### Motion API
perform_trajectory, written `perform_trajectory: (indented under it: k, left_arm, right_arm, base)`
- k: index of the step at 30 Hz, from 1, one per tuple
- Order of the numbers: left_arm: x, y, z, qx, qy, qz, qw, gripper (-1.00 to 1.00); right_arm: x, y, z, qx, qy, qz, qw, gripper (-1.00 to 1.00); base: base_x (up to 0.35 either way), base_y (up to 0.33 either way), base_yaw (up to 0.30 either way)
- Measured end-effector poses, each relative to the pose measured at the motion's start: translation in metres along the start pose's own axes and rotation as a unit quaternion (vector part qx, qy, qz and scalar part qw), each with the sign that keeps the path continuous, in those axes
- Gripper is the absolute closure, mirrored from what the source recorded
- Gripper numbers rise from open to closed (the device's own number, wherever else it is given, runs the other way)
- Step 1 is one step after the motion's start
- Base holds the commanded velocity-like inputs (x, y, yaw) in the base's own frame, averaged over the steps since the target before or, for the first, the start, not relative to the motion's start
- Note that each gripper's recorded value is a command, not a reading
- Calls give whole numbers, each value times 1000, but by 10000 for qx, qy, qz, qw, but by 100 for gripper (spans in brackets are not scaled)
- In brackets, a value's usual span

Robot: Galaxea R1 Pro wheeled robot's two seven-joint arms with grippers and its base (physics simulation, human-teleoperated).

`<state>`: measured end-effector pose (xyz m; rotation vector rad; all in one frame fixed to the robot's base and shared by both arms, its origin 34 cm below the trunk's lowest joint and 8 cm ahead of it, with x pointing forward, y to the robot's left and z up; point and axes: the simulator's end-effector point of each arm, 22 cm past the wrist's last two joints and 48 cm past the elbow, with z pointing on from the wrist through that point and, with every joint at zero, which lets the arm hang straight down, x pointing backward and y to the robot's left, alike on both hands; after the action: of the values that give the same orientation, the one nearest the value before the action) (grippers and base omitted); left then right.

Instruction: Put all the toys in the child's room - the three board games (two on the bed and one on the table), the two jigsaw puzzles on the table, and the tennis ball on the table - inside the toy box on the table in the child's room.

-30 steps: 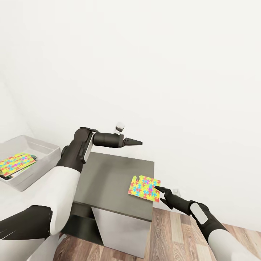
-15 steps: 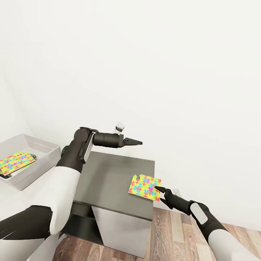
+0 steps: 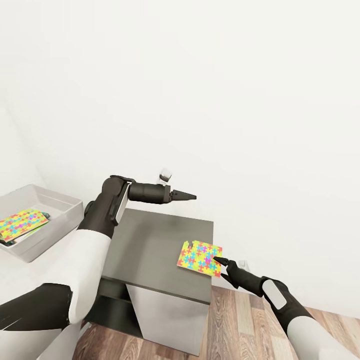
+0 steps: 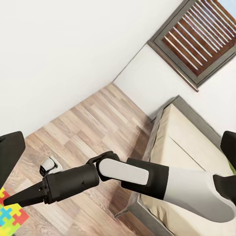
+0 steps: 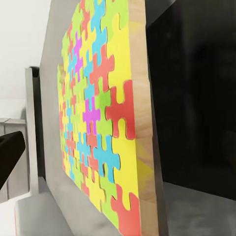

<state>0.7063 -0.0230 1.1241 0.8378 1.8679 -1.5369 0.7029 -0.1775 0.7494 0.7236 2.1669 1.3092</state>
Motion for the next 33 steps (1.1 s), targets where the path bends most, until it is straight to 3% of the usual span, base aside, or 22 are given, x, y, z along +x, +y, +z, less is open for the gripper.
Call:
perform_trajectory:
  k: [33]
  left_arm:
    - [0,0,0,0,3,1,10000,-100]
  right_arm:
    - [0,0,0,-7,-11,-7,10000,-100]
  base:
    - [0,0,0]
